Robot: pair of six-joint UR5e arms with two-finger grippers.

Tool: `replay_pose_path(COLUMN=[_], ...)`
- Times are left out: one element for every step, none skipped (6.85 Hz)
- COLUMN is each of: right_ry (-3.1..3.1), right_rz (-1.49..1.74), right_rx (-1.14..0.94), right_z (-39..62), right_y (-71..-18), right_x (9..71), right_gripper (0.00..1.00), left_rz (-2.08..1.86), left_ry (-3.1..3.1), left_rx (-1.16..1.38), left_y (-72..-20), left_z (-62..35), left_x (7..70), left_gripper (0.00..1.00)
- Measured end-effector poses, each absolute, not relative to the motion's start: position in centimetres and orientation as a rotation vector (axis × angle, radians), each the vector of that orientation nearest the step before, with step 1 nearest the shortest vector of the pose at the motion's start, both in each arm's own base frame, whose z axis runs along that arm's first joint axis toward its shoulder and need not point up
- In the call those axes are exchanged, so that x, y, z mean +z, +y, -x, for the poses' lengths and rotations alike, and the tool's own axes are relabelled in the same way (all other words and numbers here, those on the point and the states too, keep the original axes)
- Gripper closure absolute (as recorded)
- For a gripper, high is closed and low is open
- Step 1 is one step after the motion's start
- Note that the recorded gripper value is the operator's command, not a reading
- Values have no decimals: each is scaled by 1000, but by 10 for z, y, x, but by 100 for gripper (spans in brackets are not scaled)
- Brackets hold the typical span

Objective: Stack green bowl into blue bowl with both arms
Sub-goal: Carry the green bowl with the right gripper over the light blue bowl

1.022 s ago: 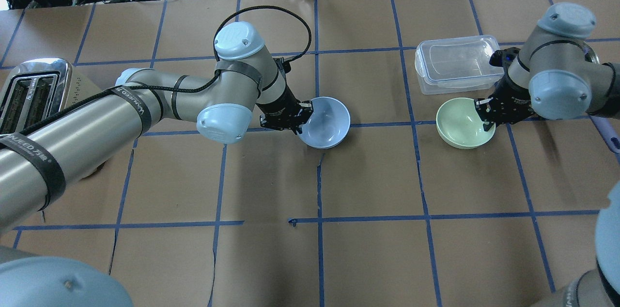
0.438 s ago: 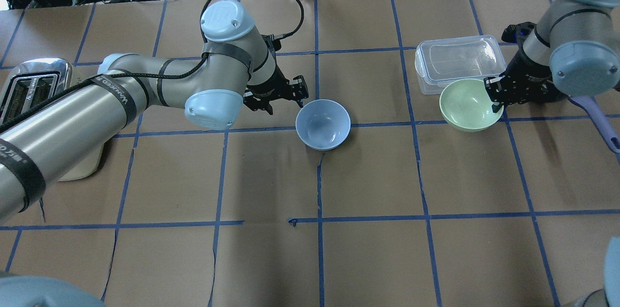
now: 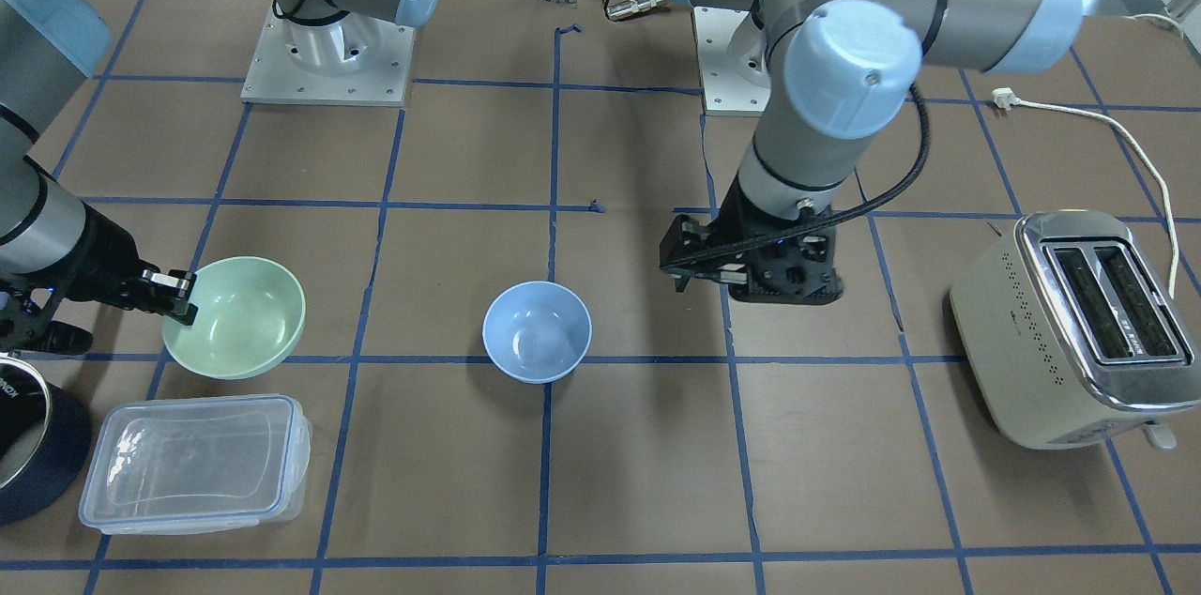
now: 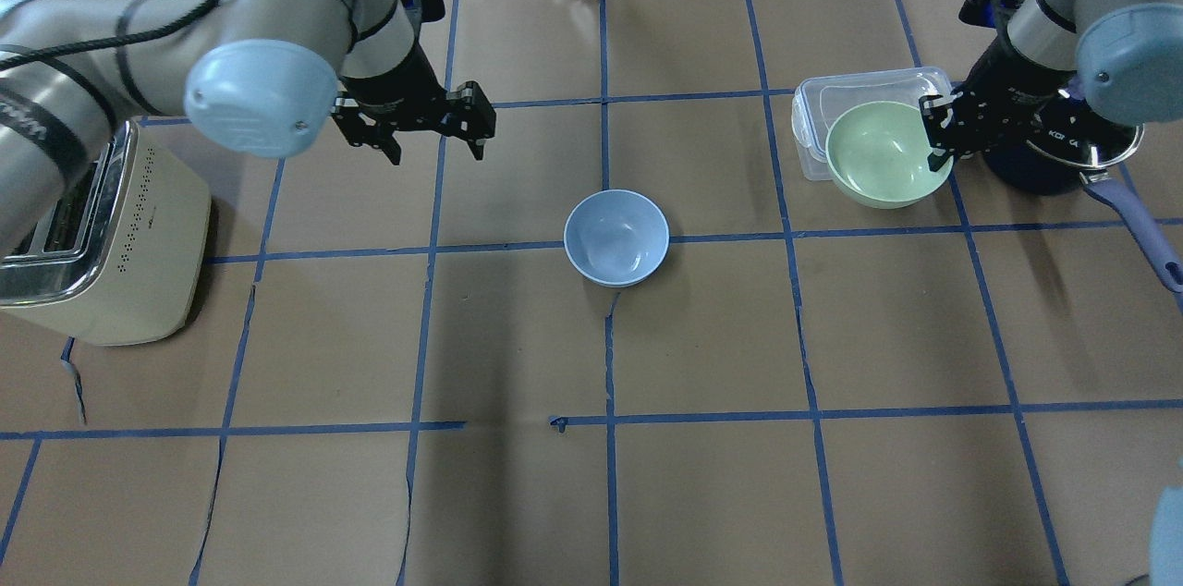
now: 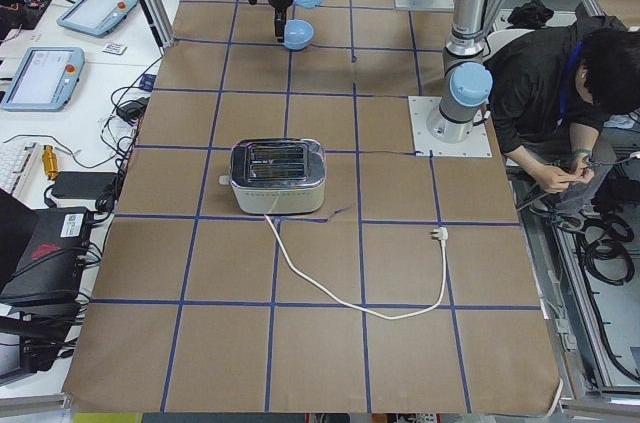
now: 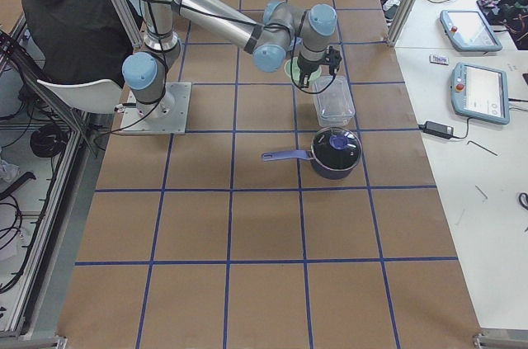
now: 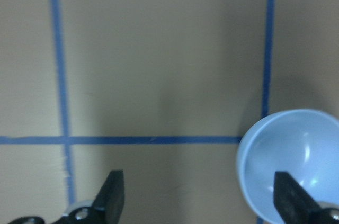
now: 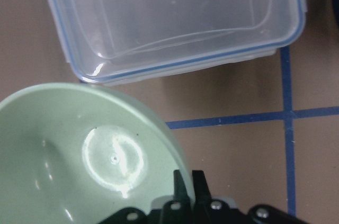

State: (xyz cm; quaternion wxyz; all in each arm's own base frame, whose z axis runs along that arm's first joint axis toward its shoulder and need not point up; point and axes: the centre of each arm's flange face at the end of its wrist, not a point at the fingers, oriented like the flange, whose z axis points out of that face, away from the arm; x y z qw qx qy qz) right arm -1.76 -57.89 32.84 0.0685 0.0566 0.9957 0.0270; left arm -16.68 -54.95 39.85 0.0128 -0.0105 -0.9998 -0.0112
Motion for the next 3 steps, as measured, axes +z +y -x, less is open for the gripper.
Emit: replay_pose_path(right_ry=[2987,2986,2986], right_rz=[-169,-192,-208], right_rx=[64,34,5], right_z=[-15,-57,-104], right_y=[-583,-586,-586], right_x=[331,332,330], right_gripper=[100,100,100], left_rz=[65,75,76], left_ry=[-3119,-3122,-3124], left_rx=[-23,14,48], left_y=[-534,-516,-501], left_z=[138,126,121], left_x=[435,466,488], left_gripper=[0,0,0])
